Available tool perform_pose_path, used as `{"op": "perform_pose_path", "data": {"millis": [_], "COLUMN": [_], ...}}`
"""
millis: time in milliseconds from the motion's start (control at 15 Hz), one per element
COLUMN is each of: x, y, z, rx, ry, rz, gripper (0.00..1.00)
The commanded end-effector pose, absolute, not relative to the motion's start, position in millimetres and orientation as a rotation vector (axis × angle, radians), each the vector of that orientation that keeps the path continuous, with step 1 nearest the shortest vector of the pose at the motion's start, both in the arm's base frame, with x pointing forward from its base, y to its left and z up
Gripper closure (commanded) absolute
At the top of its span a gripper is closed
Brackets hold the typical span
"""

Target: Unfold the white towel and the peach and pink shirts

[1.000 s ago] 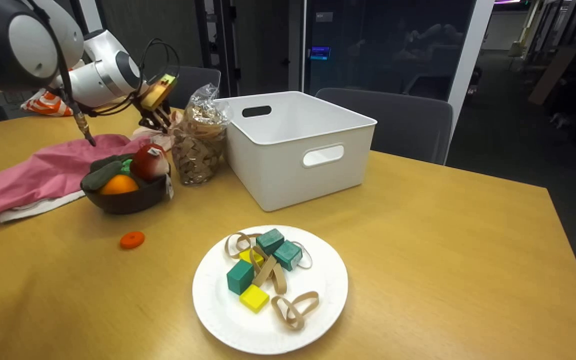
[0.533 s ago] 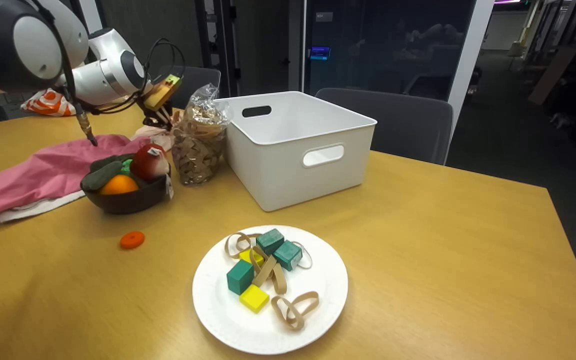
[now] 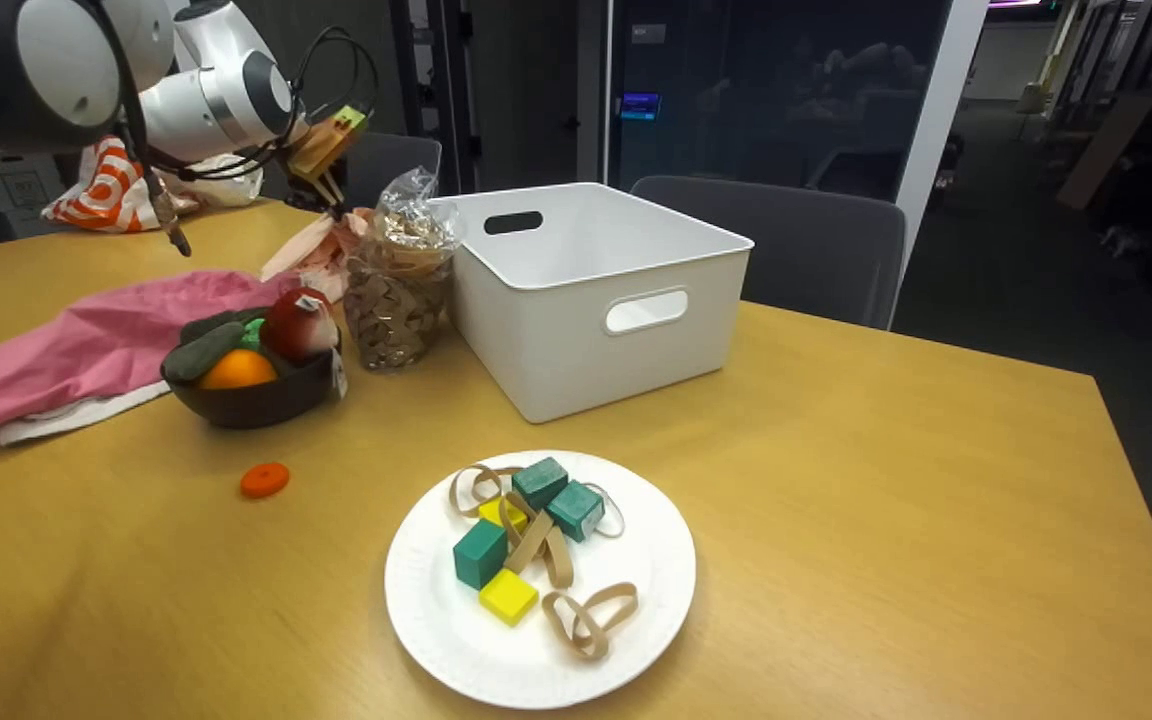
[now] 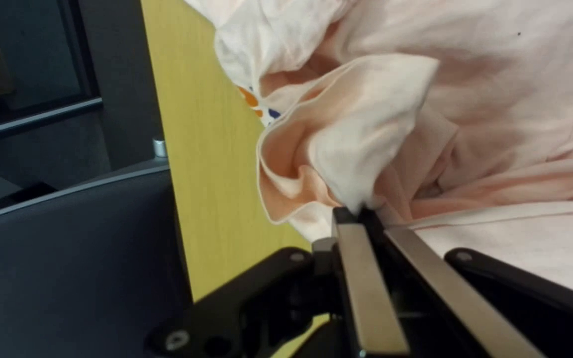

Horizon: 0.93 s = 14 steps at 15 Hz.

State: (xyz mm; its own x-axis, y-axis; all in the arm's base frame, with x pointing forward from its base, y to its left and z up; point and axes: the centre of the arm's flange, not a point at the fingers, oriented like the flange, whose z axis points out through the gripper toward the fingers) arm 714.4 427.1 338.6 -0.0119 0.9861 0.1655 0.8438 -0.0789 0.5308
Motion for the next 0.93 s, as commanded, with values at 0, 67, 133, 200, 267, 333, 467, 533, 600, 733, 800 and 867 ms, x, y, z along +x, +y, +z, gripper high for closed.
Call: {"op": "perform_pose_path", "data": {"millis": [0,67,133,200,267,333,467,533,600,733,800,867], "x": [699.9,694.4,688.2,682.3,676.5,671.4,667.3,668.0,667.6,668.4,669.6,670.8], "y": [410.5,407.0,403.3,399.8,396.0,391.8,383.2,381.3,381.3,389.3,394.1,399.2], "z": [398.8,413.5,430.0,445.8,463.0,476.1,489.1,482.6,477.8,457.5,446.2,434.5], "rx": [2.075,2.09,2.102,2.104,2.095,2.085,2.096,2.086,2.086,2.084,2.087,2.082], "ry": [1.945,1.953,1.956,1.951,1.946,1.943,1.94,1.95,1.961,1.992,2.011,2.033], "rz": [0.797,0.816,0.835,0.86,0.887,0.9,0.877,0.877,0.867,0.839,0.813,0.793], "gripper": [0.92,0.91,0.91,0.91,0.91,0.91,0.66,0.65,0.62,0.47,0.4,0.32]}}
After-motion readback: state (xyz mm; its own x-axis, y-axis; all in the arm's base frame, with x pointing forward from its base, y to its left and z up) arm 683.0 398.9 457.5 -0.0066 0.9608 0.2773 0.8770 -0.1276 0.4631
